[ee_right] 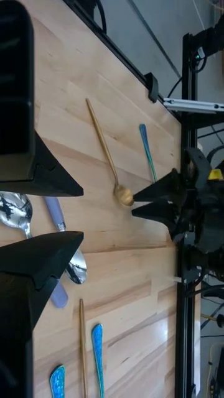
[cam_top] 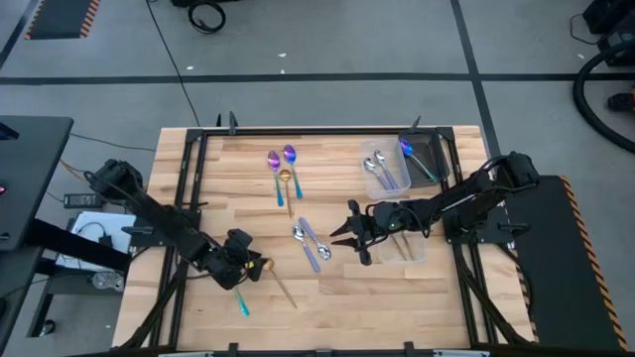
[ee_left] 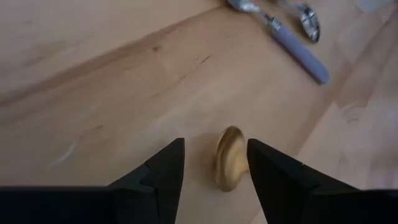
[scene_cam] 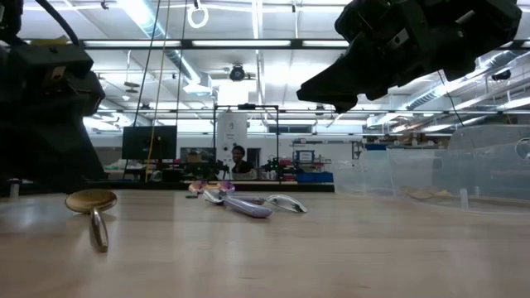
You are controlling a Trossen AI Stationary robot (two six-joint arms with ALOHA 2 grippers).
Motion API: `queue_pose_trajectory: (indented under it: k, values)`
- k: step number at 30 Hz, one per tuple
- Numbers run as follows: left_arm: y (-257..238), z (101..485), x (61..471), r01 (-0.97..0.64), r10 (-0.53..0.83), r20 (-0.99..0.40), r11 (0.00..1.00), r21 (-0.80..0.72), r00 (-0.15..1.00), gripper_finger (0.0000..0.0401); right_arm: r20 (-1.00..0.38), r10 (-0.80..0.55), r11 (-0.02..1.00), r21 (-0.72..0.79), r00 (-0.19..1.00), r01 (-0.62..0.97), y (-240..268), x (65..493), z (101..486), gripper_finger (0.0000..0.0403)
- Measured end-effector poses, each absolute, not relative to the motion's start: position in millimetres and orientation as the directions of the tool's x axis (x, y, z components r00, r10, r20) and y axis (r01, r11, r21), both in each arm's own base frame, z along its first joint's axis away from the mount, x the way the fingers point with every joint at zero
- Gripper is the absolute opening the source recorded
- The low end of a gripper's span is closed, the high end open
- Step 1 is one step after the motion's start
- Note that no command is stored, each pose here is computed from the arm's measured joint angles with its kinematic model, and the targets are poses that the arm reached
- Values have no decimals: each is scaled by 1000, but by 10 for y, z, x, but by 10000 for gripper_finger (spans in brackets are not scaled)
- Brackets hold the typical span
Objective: Sort silverware by color (type)
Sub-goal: Put the gold spoon into the bottom transparent bin
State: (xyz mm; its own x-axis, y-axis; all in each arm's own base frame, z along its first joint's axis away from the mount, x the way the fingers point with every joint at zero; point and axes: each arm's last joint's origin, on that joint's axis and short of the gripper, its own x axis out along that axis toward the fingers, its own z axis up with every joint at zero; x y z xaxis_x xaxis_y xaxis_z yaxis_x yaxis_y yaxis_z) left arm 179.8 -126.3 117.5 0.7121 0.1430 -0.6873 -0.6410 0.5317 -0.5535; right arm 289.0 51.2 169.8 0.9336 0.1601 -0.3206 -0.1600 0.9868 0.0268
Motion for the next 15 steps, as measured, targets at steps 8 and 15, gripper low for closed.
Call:
queue_pose_trajectory:
  k: [8,15]
  values:
    - [-1328,1068,1873,-624,117,-676,523,-581,728,166,-317,160,987,27,935,-160,513,2891,1702,110]
    - [-1333,1023,1885,-629,120,-682,525,-573,721,90,-313,160,987,27,936,-160,512,2892,1706,110]
